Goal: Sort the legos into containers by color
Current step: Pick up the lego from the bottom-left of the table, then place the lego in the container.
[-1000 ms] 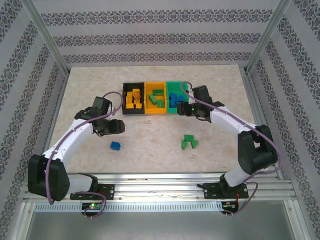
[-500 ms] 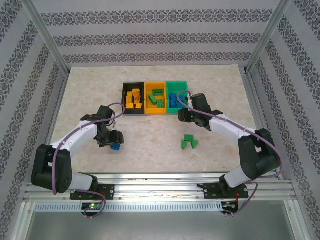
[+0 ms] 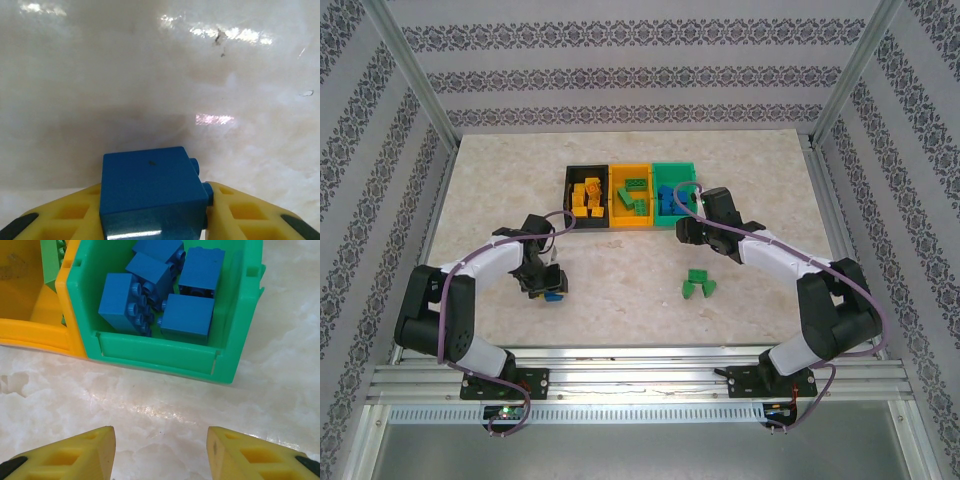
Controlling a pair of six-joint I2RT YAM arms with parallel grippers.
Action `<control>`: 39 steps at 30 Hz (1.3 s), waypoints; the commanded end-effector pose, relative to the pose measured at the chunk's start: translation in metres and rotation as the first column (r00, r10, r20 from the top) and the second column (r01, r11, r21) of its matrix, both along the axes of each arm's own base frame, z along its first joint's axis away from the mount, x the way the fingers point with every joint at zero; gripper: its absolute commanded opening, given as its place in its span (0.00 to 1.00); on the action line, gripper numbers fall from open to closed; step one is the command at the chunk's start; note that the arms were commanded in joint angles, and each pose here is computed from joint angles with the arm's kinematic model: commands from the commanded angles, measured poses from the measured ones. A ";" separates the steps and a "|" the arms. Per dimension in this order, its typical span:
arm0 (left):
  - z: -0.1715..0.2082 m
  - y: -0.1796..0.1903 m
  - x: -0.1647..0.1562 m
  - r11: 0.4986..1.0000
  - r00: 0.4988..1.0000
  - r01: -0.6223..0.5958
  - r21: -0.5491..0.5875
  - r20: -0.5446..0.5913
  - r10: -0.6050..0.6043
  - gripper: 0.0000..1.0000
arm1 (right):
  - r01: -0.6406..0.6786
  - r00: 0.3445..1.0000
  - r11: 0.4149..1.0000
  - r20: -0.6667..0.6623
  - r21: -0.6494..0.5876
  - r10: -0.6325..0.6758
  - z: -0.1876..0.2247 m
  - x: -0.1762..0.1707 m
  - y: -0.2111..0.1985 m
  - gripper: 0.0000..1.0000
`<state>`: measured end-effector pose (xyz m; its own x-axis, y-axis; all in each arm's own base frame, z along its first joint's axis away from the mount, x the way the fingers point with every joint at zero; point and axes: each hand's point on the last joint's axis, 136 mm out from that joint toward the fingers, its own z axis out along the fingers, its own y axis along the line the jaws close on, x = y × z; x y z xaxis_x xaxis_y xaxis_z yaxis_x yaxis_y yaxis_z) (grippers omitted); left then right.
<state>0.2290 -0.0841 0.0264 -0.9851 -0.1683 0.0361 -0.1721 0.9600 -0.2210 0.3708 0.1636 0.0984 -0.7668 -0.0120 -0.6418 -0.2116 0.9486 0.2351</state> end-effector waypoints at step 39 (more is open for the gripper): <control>0.149 -0.274 0.294 0.877 0.685 0.473 -0.078 0.659 -0.311 0.36 | 0.180 0.975 0.960 -0.166 0.216 -0.146 -0.029 -0.087 -0.049 0.52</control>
<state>0.5310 -0.3524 0.1947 -0.7535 0.1007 -0.6498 0.4500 0.7994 -0.3980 0.2933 0.1110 0.0732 -0.8114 0.2442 -0.5310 -0.0126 0.9010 0.4336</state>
